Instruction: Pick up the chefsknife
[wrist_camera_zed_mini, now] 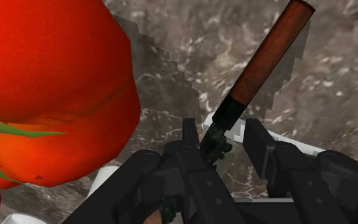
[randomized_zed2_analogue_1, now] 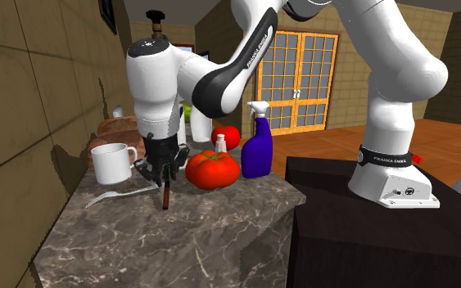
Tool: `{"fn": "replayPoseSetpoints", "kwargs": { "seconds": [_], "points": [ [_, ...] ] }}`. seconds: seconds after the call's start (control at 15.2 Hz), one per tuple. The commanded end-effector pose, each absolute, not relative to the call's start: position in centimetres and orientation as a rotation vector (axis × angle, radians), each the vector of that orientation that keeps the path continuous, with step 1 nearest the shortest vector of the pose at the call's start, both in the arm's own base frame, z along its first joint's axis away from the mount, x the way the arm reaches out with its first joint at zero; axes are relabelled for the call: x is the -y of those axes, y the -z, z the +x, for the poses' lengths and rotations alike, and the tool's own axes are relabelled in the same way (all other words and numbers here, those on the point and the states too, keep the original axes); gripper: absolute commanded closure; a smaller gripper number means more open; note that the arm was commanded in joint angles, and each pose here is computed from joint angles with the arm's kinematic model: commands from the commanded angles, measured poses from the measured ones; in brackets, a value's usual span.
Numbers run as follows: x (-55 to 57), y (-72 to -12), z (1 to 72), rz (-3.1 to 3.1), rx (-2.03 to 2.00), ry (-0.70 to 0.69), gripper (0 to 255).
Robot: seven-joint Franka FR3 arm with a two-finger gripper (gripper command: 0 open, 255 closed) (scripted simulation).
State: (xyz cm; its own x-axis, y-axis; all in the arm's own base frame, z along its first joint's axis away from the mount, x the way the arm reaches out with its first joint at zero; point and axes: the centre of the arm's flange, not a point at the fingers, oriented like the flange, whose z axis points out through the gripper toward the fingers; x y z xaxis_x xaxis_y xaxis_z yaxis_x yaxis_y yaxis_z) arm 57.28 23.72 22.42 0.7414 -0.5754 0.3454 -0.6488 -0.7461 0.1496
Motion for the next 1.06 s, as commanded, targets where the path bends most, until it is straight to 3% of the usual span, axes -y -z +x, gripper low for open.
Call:
{"fn": "replayPoseSetpoints", "kwargs": {
  "seconds": [0.0,0.99],
  "points": [
    [-23.7,-23.2,57.3,2.683,0.962,-0.406,255],
    [-23.7,-30.2,57.3,2.683,0.962,-0.406,255]
  ]
}}
